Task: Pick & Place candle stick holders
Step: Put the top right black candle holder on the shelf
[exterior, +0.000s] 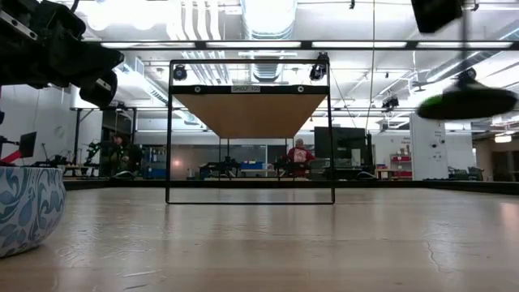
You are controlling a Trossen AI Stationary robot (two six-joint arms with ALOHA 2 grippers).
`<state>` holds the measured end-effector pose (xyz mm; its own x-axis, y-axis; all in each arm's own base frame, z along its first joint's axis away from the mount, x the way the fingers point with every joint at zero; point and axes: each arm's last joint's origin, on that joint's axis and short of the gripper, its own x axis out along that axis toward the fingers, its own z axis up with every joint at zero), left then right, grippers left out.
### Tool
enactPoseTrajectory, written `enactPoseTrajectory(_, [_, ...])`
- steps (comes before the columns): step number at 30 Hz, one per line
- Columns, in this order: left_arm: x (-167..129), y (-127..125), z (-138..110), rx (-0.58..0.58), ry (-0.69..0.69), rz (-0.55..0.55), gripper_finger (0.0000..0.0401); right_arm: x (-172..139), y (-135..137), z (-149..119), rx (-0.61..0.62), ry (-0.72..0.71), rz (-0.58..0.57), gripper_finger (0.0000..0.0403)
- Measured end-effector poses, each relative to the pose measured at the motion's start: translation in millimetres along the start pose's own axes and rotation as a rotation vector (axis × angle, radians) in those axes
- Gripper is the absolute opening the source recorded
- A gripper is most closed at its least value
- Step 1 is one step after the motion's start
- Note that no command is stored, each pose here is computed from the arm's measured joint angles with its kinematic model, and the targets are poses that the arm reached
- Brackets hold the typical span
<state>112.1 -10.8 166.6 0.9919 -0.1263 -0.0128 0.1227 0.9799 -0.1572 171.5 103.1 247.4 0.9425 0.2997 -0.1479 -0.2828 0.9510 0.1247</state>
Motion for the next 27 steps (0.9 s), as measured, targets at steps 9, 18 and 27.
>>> enactPoseTrajectory(9, [0.0, 0.1, -0.2, 0.000, 0.002, 0.001, 0.0014, -10.5, -12.3, 114.4, -0.096, -0.041, -0.287, 0.0020])
enactPoseTrajectory(18, [0.0, 0.1, -0.6, 0.000, 0.007, 0.002, 0.0014, -3.0, -77.2, 172.0, -0.072, -0.116, -0.537, 0.0019])
enactPoseTrajectory(27, [0.0, 0.1, -0.7, 0.000, 0.008, 0.002, 0.0014, 17.8, -186.7, 198.3, 0.008, -0.091, -0.601, 0.0020])
